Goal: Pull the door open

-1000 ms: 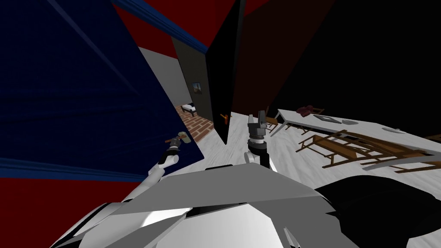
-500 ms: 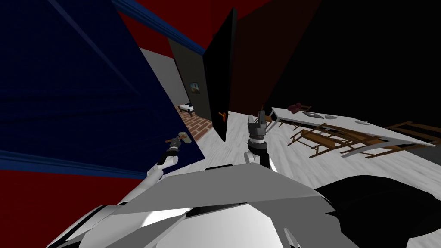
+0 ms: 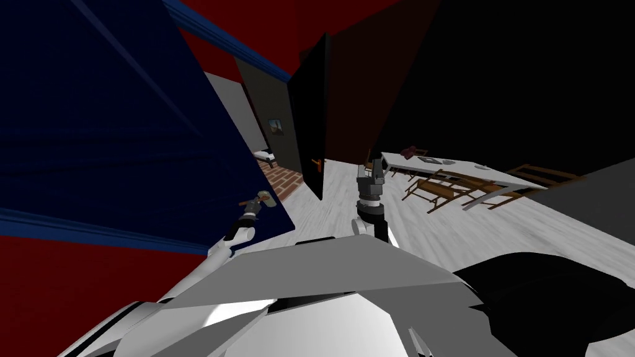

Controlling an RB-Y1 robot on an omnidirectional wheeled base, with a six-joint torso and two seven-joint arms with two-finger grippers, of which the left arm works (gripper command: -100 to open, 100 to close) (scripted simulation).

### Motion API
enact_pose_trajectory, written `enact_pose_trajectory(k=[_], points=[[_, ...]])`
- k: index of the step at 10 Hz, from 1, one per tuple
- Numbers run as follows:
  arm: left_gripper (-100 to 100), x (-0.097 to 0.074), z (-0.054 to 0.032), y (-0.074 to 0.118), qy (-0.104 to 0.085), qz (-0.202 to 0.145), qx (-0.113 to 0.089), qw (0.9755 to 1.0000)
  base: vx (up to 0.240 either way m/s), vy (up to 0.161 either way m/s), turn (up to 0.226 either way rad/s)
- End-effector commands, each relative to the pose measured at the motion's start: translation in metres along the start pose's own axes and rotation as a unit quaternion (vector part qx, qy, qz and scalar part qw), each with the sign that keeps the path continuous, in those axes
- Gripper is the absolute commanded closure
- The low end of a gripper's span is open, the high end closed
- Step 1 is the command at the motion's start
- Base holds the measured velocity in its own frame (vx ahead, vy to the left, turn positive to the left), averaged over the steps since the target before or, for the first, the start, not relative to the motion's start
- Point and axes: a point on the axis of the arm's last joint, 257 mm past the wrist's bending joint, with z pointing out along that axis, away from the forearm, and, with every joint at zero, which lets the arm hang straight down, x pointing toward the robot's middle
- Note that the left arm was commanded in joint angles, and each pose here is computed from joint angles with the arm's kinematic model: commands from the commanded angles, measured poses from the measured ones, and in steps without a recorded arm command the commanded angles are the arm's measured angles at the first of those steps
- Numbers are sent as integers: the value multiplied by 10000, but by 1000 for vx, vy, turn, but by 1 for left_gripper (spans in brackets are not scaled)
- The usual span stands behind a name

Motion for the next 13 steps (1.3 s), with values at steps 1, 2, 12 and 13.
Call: enact_pose_trajectory(k=[1, 2, 12, 13], points=[[100, -2, -37, -1, 54, 3, 1, 10000, -191, 49, -91], [100, 9, -55, 0, 92, 0, -1, 10000, -183, 46, -92], [100, 77, -401, 0, 535, 3, 1, 9986, -169, 57, -106], [100, 92, -373, 8, 524, 1, -7, 9986, -70, 19, -29]])
